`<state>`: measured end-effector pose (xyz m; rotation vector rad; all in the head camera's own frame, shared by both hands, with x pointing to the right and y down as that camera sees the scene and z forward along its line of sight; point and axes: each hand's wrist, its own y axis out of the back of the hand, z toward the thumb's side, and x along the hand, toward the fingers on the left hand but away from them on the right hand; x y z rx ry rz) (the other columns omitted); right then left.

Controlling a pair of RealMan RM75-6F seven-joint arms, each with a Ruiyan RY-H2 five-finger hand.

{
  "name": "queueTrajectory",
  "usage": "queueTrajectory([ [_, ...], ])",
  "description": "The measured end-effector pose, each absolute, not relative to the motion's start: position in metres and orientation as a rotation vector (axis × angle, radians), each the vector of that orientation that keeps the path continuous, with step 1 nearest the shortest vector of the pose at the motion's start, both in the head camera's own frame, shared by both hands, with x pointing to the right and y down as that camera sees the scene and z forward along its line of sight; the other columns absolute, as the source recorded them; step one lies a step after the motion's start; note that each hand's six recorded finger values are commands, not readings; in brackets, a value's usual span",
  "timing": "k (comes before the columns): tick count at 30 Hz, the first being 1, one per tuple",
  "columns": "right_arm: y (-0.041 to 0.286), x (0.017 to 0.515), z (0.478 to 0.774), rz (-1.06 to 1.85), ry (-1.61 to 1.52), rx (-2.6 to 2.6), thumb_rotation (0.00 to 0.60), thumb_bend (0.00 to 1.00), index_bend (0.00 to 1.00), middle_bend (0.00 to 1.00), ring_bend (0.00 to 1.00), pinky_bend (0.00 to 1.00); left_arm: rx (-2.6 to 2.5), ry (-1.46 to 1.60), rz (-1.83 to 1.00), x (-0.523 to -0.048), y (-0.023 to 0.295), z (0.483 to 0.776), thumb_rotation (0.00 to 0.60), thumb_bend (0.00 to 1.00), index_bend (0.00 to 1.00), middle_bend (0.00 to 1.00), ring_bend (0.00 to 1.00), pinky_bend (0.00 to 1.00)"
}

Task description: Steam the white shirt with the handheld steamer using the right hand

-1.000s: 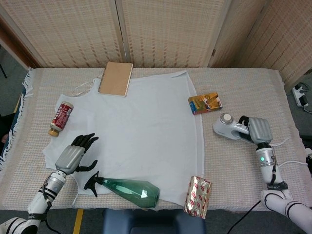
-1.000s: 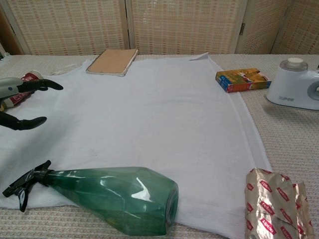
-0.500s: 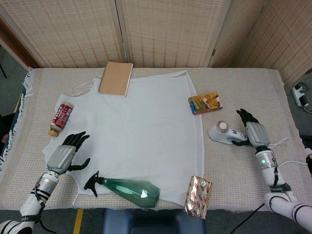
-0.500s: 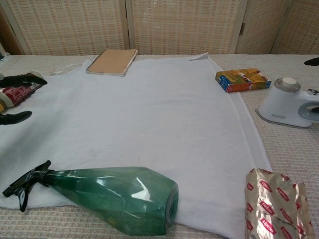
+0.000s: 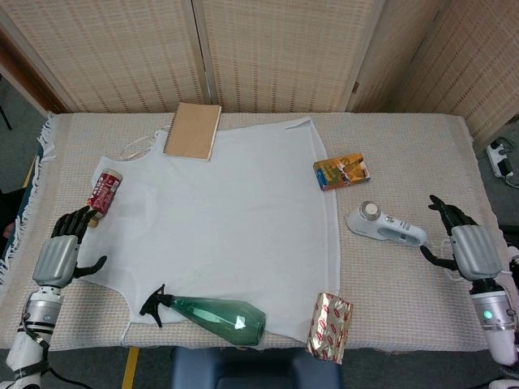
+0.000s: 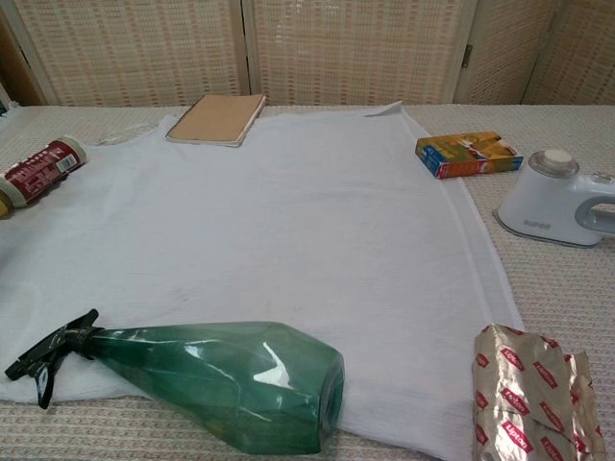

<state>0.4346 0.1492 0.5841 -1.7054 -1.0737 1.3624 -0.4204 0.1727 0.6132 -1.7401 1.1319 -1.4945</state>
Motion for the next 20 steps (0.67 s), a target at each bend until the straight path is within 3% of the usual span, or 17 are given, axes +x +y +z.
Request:
queueTrajectory([
  [7, 0.186, 0.453, 0.550, 1.426, -1.039, -1.631, 0.600, 0.25, 0.03, 0.22, 0.12, 0.33, -1.539, 1.176, -1.558, -0.462, 0.205, 0.582, 0.600, 0.31, 0.14, 0.11, 0.06, 0.03],
  [11, 0.200, 0.457, 0.547, 1.454, -1.027, -1.596, 0.600, 0.20, 0.01, 0.20, 0.07, 0.26, -1.507, 1.163, -1.605, -0.469, 0.226, 0.570, 0.600, 0.27, 0.12, 0.10, 0.05, 0.02],
  [20, 0.218, 0.464, 0.545, 1.447, -1.084, -1.553, 0.600, 0.18, 0.00, 0.18, 0.06, 0.24, -1.464, 1.152, -1.557, -0.463, 0.243, 0.548, 0.600, 0.24, 0.12, 0.10, 0.05, 0.01],
])
